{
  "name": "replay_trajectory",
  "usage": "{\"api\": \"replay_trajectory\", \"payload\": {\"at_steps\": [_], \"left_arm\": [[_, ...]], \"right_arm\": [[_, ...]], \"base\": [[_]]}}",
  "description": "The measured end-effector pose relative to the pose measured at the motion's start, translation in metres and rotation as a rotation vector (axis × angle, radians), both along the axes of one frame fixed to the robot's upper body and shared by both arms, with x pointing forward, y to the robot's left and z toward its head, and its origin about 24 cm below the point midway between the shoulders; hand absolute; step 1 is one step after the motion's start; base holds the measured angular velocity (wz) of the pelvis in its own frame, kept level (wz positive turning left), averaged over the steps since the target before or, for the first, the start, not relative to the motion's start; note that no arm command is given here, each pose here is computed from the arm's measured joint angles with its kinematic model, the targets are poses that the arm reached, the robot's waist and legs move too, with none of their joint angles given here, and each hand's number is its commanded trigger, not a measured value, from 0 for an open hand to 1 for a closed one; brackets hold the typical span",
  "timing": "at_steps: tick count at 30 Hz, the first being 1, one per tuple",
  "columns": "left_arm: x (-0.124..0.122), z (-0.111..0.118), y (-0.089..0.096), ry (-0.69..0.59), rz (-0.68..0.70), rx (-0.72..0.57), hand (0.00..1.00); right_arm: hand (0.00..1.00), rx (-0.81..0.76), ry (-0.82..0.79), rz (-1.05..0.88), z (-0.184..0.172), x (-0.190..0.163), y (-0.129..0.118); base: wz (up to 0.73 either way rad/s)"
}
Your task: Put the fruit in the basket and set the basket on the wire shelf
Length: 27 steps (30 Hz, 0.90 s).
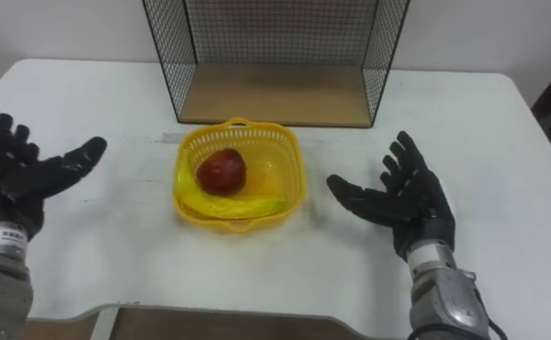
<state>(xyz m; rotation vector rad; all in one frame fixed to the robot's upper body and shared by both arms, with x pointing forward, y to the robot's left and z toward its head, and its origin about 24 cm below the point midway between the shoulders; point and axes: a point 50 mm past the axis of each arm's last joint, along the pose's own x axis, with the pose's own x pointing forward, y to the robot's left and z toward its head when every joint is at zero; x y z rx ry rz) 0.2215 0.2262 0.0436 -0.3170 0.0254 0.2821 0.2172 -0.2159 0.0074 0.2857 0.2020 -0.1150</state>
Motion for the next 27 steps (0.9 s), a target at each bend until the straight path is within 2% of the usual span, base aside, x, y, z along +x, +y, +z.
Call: {"api": "replay_trajectory", "payload": {"at_steps": [5, 11, 20, 27], "left_arm": [[0.002, 0.000, -0.010, -0.020, -0.091, -0.007, 0.00], [0.004, -0.006, -0.026, -0.007, -0.196, -0.031, 0.00], [0.009, -0.021, -0.041, 0.023, -0.255, -0.098, 0.00], [0.008, -0.031, -0.049, 0.063, -0.285, -0.120, 0.00]], "right_arm": [[0.00, 0.051, 0.005, 0.012, -0.003, 0.000, 0.005], [0.00, 0.138, -0.031, 0.080, 0.000, 0.007, 0.023], [0.00, 0.183, -0.080, 0.162, 0.007, 0.016, 0.042], [0.00, 0.184, -0.111, 0.181, 0.014, 0.023, 0.045]], "base": [[-0.08], [-0.04], [-0.01], [-0.01]]}}
